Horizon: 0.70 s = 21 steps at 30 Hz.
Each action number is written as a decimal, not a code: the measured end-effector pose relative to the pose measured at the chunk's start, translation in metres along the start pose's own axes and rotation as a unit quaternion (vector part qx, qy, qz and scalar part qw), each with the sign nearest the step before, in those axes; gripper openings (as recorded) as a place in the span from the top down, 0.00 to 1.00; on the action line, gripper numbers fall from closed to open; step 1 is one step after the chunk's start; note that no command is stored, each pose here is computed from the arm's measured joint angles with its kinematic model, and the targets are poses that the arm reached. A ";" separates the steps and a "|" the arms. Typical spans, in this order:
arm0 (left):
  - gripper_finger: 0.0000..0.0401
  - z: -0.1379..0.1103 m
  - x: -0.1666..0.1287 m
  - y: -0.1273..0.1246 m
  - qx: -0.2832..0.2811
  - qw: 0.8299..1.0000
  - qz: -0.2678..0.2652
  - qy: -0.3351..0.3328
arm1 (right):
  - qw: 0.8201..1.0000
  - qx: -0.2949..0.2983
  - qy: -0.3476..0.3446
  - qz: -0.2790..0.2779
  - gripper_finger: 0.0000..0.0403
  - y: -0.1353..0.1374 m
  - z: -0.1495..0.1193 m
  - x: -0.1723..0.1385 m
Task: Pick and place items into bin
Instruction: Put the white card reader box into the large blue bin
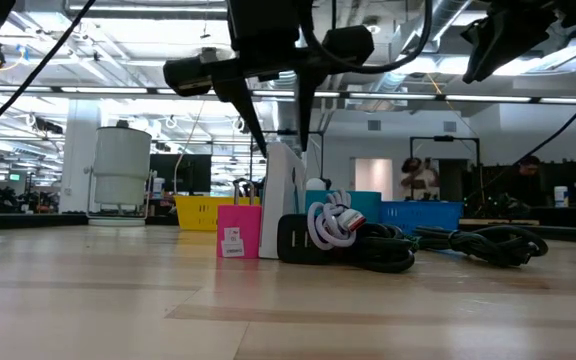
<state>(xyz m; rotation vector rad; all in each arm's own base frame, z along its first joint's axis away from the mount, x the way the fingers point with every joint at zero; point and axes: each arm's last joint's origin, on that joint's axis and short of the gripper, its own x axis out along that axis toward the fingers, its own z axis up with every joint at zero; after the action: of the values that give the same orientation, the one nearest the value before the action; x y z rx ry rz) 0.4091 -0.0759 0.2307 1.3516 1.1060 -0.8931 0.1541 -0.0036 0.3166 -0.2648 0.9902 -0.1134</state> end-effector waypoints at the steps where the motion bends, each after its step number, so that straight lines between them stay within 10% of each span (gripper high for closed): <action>1: 0.60 0.000 0.000 0.000 0.002 1.000 0.002 0.001 | 1.000 0.000 0.000 0.000 0.68 0.000 0.000 0.000; 21: 0.60 0.000 0.003 0.002 0.052 0.999 0.011 0.007 | 1.000 -0.005 -0.001 0.009 0.68 0.001 0.000 0.000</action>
<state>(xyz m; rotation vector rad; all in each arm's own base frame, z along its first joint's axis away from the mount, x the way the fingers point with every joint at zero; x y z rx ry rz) 0.4121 -0.0758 0.2290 1.4541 1.0673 -0.9367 0.1542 -0.0030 0.3164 -0.2652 0.9904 -0.0925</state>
